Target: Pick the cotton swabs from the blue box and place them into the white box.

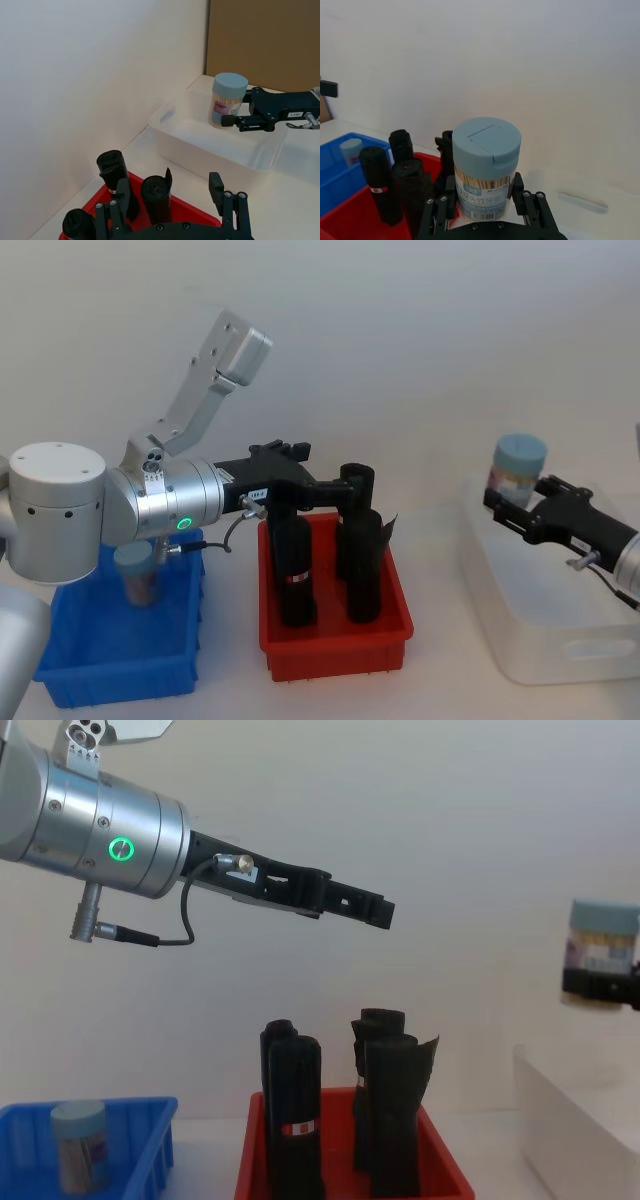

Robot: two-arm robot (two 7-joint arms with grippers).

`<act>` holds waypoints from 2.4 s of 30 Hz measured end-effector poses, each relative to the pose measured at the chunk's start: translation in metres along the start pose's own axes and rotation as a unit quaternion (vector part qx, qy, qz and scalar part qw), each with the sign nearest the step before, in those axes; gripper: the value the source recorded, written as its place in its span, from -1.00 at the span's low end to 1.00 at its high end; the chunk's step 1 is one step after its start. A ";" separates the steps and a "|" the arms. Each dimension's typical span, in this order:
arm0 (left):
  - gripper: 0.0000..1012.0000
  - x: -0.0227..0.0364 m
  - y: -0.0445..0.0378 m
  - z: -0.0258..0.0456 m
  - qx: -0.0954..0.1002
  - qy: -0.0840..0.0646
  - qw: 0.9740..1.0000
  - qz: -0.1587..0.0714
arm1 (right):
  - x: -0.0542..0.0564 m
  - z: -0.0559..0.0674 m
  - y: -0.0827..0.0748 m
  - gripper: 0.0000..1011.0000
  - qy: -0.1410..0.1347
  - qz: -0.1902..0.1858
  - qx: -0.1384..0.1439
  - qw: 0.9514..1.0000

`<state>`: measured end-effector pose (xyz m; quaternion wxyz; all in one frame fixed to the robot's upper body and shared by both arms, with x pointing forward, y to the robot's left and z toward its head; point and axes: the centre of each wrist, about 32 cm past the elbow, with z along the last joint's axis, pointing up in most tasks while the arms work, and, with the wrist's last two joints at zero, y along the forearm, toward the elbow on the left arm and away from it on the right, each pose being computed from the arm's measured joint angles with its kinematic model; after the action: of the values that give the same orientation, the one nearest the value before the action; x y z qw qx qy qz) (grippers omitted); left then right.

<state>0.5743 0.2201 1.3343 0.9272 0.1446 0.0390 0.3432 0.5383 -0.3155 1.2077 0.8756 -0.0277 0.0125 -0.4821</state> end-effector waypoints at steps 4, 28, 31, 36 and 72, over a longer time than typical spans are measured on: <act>0.98 0.0000 0.0000 0.0000 0.000 0.000 1.000 0.000 | 0.000 -0.004 -0.004 0.27 0.009 -0.019 -0.015 1.000; 0.98 0.0000 0.0000 0.0000 0.000 0.000 1.000 0.000 | 0.006 -0.024 -0.016 0.72 0.052 -0.089 -0.102 0.989; 0.98 0.0000 0.0000 0.0000 0.000 0.000 1.000 0.000 | 0.006 -0.024 -0.016 0.88 0.050 -0.090 -0.104 0.989; 0.98 0.0000 0.0000 0.0000 0.000 0.000 1.000 0.000 | 0.006 -0.025 -0.016 0.98 0.047 -0.089 -0.105 0.989; 0.98 0.0000 0.0000 0.0000 0.000 0.000 1.000 0.000 | 0.001 -0.019 -0.020 0.98 0.014 -0.076 -0.071 0.994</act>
<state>0.5743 0.2201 1.3343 0.9272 0.1447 0.0390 0.3432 0.5207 -0.3274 1.1903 0.8317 -0.0843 0.0568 -0.5458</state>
